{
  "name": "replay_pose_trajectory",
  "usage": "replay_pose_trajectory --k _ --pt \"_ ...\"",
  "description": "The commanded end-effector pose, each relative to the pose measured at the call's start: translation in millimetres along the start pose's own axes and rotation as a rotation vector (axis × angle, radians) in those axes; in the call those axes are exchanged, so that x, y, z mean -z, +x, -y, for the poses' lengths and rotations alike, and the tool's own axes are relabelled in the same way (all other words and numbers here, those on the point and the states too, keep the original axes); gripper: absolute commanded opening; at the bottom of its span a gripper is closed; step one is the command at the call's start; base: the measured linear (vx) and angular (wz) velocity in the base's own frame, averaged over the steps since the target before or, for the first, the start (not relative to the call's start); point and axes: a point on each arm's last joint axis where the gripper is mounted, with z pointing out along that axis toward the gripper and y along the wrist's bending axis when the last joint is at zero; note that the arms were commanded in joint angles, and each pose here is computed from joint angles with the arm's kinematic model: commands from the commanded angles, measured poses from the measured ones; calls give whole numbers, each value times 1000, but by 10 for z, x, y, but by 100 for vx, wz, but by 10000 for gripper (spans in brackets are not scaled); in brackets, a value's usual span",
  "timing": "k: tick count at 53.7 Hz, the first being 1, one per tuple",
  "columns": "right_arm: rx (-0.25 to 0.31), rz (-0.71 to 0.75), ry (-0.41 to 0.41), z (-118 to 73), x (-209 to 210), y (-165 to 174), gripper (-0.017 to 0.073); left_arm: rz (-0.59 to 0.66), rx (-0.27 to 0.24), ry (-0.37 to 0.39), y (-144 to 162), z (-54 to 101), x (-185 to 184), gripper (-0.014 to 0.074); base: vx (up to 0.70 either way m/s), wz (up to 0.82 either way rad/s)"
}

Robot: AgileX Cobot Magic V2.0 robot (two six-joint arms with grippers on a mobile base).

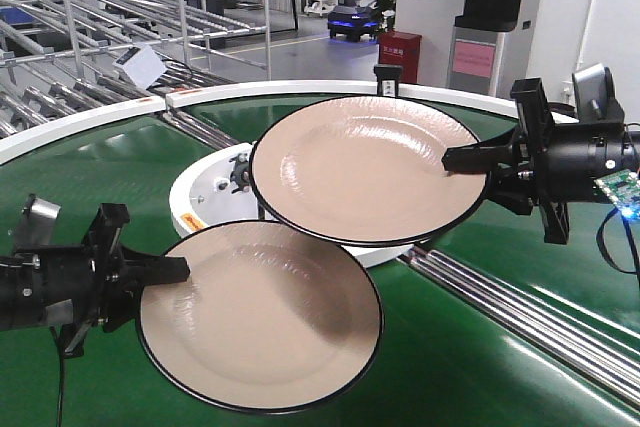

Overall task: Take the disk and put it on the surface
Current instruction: 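Drive the base to the steel counter holding both plates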

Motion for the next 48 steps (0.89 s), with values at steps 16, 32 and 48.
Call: replay_pose_trajectory --k 16,32,48 --pt "14 77 -154 -414 186 -14 -8 34 29 156 -12 346 107 -4 -23 -9" --pt "14 77 -154 -414 186 -14 -8 34 29 156 -12 346 107 -4 -24 -18" --pt "14 77 -154 -414 186 -14 -8 34 29 156 -12 346 107 -4 -20 -43"
